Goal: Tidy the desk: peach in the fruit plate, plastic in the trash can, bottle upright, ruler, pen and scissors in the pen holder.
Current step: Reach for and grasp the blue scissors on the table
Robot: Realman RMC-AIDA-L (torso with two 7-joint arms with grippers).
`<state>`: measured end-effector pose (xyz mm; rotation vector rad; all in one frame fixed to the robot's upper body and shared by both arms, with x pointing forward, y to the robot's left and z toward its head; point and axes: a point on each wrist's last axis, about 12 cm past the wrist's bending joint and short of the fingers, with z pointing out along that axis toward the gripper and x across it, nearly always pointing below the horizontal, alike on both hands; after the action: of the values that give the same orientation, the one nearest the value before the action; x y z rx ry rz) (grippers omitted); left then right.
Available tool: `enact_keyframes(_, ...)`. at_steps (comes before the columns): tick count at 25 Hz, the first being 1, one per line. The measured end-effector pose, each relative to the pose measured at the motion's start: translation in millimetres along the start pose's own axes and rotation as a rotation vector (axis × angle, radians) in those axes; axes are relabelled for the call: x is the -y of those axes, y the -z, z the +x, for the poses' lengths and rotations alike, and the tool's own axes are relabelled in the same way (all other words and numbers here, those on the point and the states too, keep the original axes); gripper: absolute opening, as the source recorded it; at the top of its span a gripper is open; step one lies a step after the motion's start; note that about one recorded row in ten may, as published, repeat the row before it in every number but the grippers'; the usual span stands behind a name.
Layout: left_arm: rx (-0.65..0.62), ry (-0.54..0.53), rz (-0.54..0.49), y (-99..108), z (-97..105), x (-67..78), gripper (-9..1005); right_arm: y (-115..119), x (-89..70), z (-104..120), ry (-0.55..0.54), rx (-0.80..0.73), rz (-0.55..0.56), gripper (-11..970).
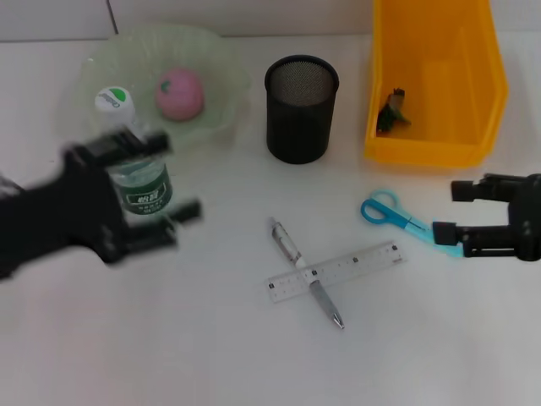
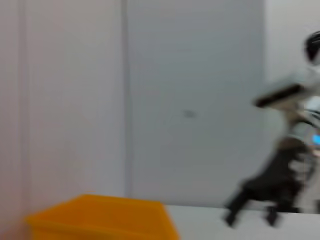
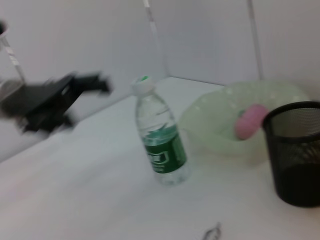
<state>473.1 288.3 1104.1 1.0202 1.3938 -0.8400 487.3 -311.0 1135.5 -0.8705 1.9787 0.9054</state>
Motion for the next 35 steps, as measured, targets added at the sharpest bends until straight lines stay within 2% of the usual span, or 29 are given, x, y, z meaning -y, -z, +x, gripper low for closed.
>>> enact_keyframes(2,-0.026,0.064,0.106,-19,17,13.0,790,6,-1.0,-24,-0.043,-0.111,0.051,817)
enact_keyframes(5,-0.057,0.099,0.143,-28,26,15.7,786,3,-1.8,-59,-0.140,-0.318,0.157,817)
enact_keyframes(6,-0.072,0.115,0.163,-32,31,16.3,786,-7,-3.3,-80,-0.206,-0.444,0.240,817)
enact_keyframes(7,-0.086,0.138,0.192,-40,37,15.8,786,-16,-4.0,-91,-0.231,-0.502,0.283,817)
enact_keyframes(8,-0.086,0.138,0.192,-40,37,15.8,787,-16,-4.0,-91,-0.231,-0.502,0.283,817)
enact_keyframes(10,-0.087,0.150,0.208,-46,43,16.3,787,-35,-5.2,-103,-0.254,-0.591,0.346,817)
enact_keyframes(11,-0.086,0.147,0.211,-47,44,16.4,787,-46,-4.8,-107,-0.244,-0.624,0.376,817)
enact_keyframes(12,-0.091,0.137,0.203,-48,47,16.7,787,-66,-5.5,-110,-0.180,-0.685,0.407,817)
enact_keyframes(13,-0.091,0.137,0.203,-48,47,16.7,787,-66,-5.5,-110,-0.180,-0.685,0.407,817)
enact_keyframes(15,-0.094,0.133,0.198,-48,48,16.9,786,-84,-5.6,-109,-0.090,-0.734,0.415,817)
enact_keyframes(16,-0.094,0.133,0.198,-48,48,16.9,786,-91,-3.8,-108,-0.027,-0.754,0.420,817)
enact_keyframes(17,-0.108,0.131,0.181,-47,51,17.3,786,-99,-0.4,-107,0.096,-0.789,0.407,816)
enact_keyframes(18,-0.108,0.131,0.181,-47,51,17.3,786,-99,-0.4,-107,0.096,-0.789,0.407,816)
enact_keyframes(21,-0.100,0.143,0.147,-40,53,17.1,785,-103,2.9,-103,0.212,-0.812,0.364,815)
enact_keyframes(24,-0.099,0.145,0.141,-38,53,17.6,785,-105,5.8,-99,0.213,-0.825,0.353,813)
enact_keyframes(31,-0.101,0.147,0.135,-39,54,18.0,784,-118,12.5,-98,0.088,-0.840,0.382,808)
enact_keyframes(35,-0.102,0.145,0.135,-39,54,17.3,783,-121,14.5,-96,0.078,-0.836,0.388,805)
